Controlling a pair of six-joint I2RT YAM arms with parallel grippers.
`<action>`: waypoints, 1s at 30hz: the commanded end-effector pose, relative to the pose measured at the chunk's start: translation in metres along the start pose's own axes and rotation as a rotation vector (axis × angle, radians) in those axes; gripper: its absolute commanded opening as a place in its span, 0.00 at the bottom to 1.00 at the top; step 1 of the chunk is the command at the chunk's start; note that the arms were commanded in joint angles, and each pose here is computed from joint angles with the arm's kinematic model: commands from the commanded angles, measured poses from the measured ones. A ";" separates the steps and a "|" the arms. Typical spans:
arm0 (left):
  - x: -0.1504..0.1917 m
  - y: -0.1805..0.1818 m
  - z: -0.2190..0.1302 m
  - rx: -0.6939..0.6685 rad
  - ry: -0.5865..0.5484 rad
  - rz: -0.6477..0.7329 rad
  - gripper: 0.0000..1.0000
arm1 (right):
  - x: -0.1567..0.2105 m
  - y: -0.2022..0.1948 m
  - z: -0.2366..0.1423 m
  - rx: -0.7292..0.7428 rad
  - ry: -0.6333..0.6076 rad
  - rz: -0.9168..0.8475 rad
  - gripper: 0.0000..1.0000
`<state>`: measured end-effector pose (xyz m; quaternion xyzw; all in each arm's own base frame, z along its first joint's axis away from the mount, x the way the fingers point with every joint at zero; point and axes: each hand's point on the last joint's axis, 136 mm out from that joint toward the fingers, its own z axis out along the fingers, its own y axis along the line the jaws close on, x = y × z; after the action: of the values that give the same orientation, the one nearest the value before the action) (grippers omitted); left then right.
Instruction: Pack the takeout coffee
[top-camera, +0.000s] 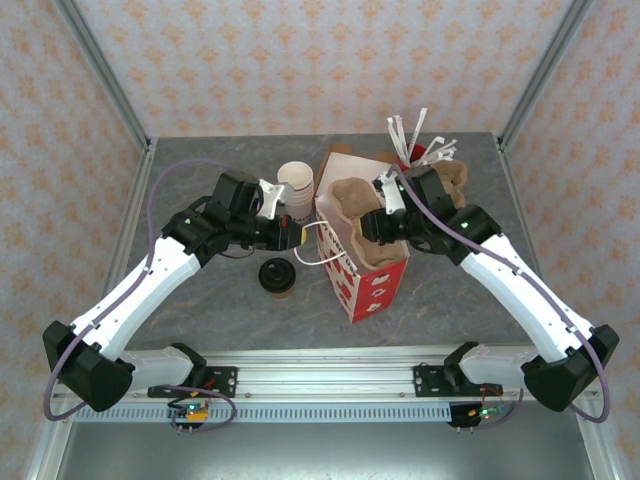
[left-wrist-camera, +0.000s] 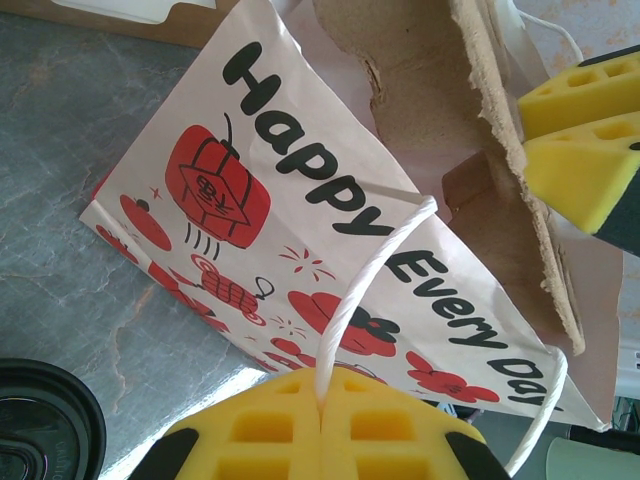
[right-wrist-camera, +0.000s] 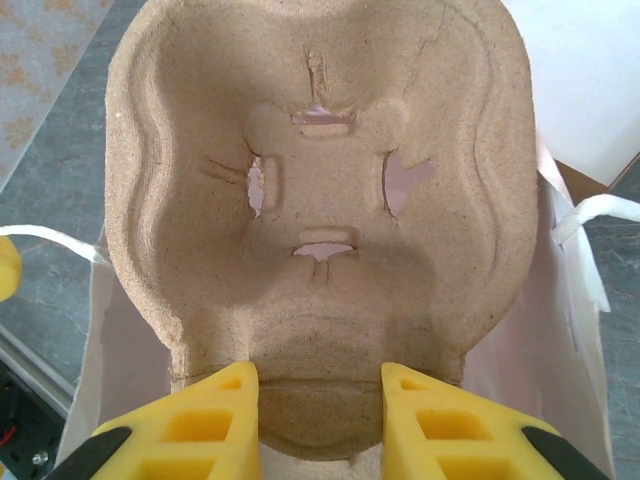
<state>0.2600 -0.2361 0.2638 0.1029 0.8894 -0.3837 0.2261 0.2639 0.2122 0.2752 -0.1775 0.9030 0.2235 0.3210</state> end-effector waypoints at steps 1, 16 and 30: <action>-0.005 -0.012 -0.010 0.032 -0.022 0.038 0.00 | 0.007 -0.002 -0.006 0.057 0.006 -0.061 0.28; -0.007 -0.009 -0.010 0.011 -0.034 0.036 0.00 | 0.017 0.006 -0.007 0.152 0.051 -0.148 0.28; -0.008 -0.007 -0.008 0.000 -0.031 0.035 0.00 | 0.017 0.004 -0.006 0.268 0.071 -0.167 0.28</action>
<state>0.2603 -0.2357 0.2637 0.1022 0.8898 -0.3825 0.2270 0.2478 0.2198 0.2623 -0.2270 0.9140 0.0929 0.3233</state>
